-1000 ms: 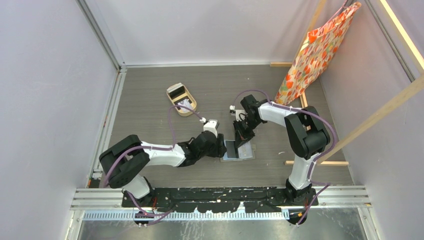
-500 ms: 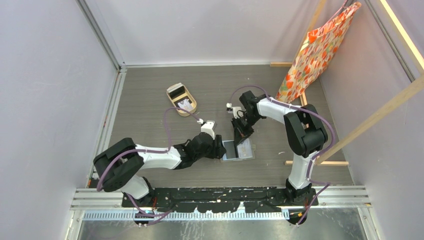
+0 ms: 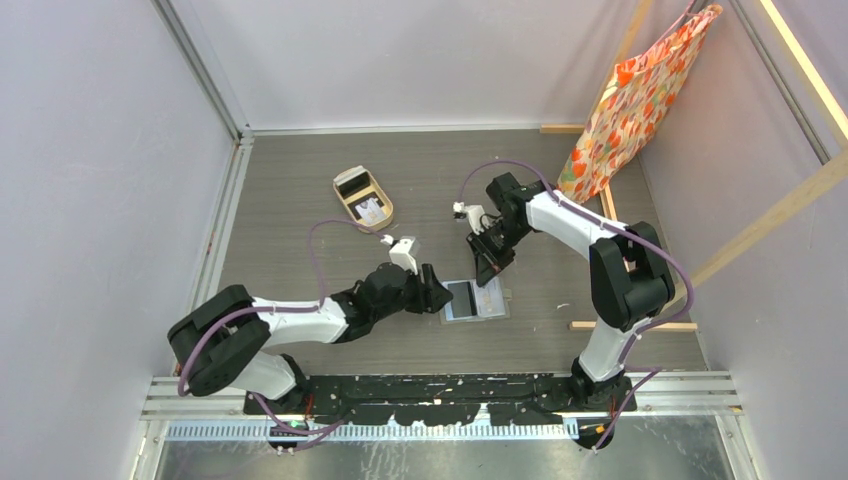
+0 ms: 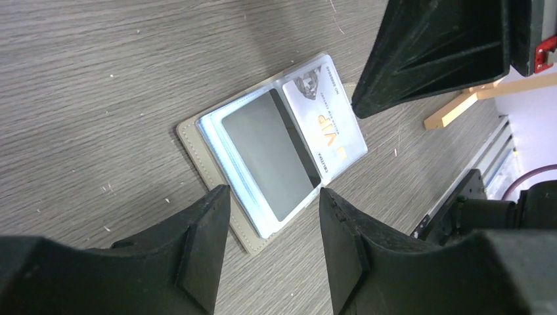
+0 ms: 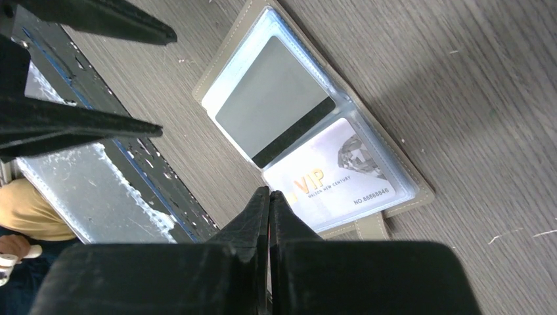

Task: Put the credit cards into the card holder
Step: Insert the credit card into the card holder, then turn over the card slot in the card holder.

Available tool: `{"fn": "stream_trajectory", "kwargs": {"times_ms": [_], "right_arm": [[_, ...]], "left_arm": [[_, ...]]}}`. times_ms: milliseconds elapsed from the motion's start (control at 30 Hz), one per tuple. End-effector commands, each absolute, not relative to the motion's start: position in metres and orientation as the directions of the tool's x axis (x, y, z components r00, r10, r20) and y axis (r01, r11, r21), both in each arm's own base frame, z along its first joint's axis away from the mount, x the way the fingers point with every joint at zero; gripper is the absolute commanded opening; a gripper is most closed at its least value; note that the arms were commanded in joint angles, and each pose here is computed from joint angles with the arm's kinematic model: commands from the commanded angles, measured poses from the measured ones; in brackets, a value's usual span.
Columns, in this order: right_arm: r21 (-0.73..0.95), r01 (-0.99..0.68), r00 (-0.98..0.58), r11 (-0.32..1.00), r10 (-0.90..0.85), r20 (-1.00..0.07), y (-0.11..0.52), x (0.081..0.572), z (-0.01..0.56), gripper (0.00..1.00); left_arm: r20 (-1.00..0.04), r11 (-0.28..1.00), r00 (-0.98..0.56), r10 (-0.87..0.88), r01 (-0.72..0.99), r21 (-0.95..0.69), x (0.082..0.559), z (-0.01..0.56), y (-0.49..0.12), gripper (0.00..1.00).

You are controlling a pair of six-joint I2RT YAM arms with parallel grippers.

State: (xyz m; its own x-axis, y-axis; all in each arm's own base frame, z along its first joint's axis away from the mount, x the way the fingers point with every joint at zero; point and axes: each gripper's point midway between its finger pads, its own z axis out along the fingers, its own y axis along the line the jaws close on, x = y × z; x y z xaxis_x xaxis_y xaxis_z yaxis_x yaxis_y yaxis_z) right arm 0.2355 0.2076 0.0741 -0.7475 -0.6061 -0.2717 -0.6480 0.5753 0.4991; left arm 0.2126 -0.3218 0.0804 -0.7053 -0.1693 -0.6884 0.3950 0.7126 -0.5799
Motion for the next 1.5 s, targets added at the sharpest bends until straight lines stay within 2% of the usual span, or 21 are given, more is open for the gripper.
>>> {"fn": "stream_trajectory", "kwargs": {"times_ms": [0,133,300,433,533,567,633,700,733,833,1100,1233,1400,1467], "right_arm": [[0.464,-0.688,-0.713,0.558,-0.636,-0.294,0.201,0.236,0.081,0.04],[0.451,-0.705,-0.695,0.547,-0.66,-0.285,0.196,0.236,0.081,0.05],[0.323,-0.824,-0.56,0.465,-0.754,-0.344,0.173,0.233,0.092,0.09],[0.211,-0.895,-0.445,0.393,-0.758,-0.477,0.161,0.227,0.117,0.24],[0.171,-0.921,-0.381,0.349,-0.724,-0.575,0.162,0.223,0.135,0.36],[0.156,-0.928,-0.361,0.337,-0.717,-0.597,0.161,0.223,0.137,0.41],[0.13,-0.963,-0.264,0.235,-0.733,-0.626,0.155,0.217,0.129,0.59],[0.138,-0.984,-0.17,0.108,-0.779,-0.604,0.144,0.201,0.109,0.67],[0.149,-0.985,-0.155,0.083,-0.797,-0.583,0.139,0.197,0.1,0.68],[0.169,-0.981,-0.178,0.1,-0.813,-0.554,0.133,0.202,0.088,0.68],[0.111,-0.985,-0.169,0.129,-0.822,-0.543,0.132,0.223,0.059,0.69],[0.069,-0.989,-0.146,0.129,-0.836,-0.529,0.137,0.236,0.046,0.69],[0.025,-0.995,-0.097,0.098,-0.854,-0.511,0.141,0.24,0.032,0.67],[0.021,-0.994,-0.101,0.104,-0.857,-0.506,0.142,0.243,0.031,0.66]], "left_arm": [[-0.644,0.629,-0.72,-0.26,0.379,-0.678,0.215,0.092,-0.328,0.54],[-0.622,0.629,-0.738,-0.262,0.358,-0.69,0.216,0.088,-0.327,0.54],[-0.606,0.611,-0.757,-0.242,0.367,-0.702,0.208,0.086,-0.327,0.53],[-0.682,0.626,-0.679,-0.272,0.414,-0.661,0.211,0.104,-0.308,0.53],[-0.752,0.672,-0.622,-0.219,0.462,-0.579,0.212,0.126,-0.294,0.54],[-0.773,0.685,-0.604,-0.194,0.481,-0.548,0.211,0.133,-0.289,0.56],[-0.817,0.7,-0.554,-0.161,0.52,-0.491,0.209,0.148,-0.278,0.68],[-0.843,0.728,-0.515,-0.155,0.518,-0.45,0.209,0.154,-0.263,0.93],[-0.851,0.744,-0.498,-0.169,0.502,-0.441,0.21,0.156,-0.255,0.99],[-0.865,0.757,-0.447,-0.23,0.476,-0.447,0.21,0.166,-0.236,1.0],[-0.812,0.586,-0.425,-0.399,0.563,-0.583,0.199,0.195,-0.253,1.0],[-0.789,0.584,-0.469,-0.398,0.533,-0.612,0.208,0.177,-0.268,0.99],[-0.764,0.571,-0.54,-0.353,0.523,-0.633,0.211,0.159,-0.288,0.9],[-0.762,0.575,-0.55,-0.341,0.52,-0.632,0.21,0.155,-0.289,0.89]]}}
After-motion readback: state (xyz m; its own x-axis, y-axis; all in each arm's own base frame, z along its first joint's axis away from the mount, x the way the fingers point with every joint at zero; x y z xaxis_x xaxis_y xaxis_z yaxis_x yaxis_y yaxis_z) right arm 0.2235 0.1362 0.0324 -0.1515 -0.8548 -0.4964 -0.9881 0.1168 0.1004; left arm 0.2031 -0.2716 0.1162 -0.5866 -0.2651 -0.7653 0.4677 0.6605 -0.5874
